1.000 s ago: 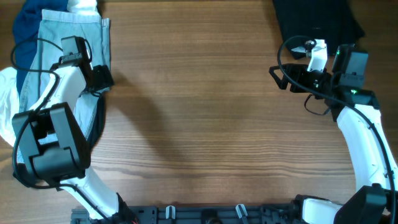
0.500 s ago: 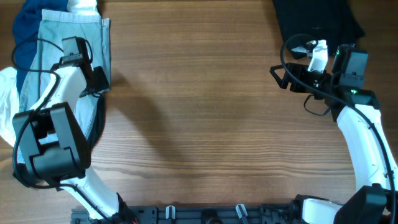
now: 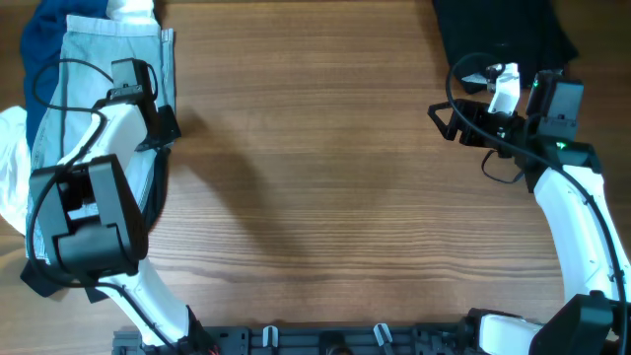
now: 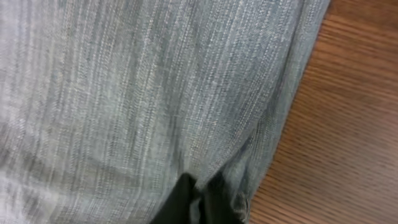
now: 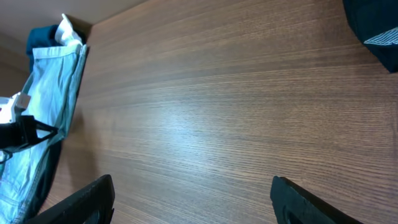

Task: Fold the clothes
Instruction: 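Pull the denim shorts with the left gripper onto the open table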

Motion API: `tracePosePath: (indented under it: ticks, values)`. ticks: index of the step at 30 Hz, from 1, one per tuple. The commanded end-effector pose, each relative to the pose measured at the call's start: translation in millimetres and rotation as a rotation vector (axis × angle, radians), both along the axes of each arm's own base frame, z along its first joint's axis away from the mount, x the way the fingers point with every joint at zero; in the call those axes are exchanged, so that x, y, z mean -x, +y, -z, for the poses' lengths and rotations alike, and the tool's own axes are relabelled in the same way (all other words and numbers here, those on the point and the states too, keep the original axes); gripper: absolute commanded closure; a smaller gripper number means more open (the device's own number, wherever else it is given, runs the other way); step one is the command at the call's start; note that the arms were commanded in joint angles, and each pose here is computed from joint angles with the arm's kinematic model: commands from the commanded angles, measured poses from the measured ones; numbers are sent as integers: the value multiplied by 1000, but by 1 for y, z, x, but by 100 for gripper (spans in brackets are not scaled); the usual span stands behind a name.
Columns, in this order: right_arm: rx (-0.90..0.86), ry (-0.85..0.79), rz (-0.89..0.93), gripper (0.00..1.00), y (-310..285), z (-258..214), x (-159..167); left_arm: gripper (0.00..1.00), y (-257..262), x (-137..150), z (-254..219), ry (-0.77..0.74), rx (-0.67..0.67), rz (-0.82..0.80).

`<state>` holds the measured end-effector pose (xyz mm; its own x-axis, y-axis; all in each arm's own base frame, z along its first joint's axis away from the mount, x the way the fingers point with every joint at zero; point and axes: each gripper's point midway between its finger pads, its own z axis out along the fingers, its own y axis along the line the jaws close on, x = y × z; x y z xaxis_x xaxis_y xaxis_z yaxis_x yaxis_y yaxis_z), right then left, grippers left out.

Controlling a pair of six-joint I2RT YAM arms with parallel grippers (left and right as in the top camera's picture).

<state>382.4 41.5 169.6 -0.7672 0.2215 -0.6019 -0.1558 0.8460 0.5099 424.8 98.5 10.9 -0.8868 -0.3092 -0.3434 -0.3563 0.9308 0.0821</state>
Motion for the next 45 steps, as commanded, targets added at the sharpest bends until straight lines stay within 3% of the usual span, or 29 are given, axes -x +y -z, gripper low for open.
tracePosePath:
  ticks: [1,6,9,10,15,19,29,38,39,42,43,45]
  values:
    - [-23,-11,-18,19,5,-7,-4,96,-8,10,22,53,34,9]
    - [-22,-11,-18,19,5,-7,-4,96,-11,1,3,6,26,20]
    - [-16,-12,-12,19,3,-7,-5,96,-22,-10,-38,-65,15,51]
    - [-14,-10,-10,19,3,-6,-4,96,-36,-19,-71,-130,13,85]
    - [-14,-10,-10,20,3,-6,-4,96,-100,-31,-149,-304,46,246]
    - [-15,-9,-10,20,3,-6,-4,96,-168,-28,-181,-393,68,396]
    - [-14,-13,-10,20,3,-7,-5,96,-296,-12,-177,-433,212,635]
    - [-12,-32,-9,23,2,-10,-8,96,-338,-19,-132,-391,246,683]
    - [-15,-36,-5,23,2,-11,-9,91,-342,-19,-130,-395,256,691]
    - [-39,-47,24,24,0,-16,-14,34,-350,-21,-134,-419,283,718]
    - [-40,-57,22,24,0,-18,-15,20,-350,-22,-139,-428,281,722]
    - [-47,-63,24,24,0,-20,-16,8,-343,-23,-149,-448,279,716]
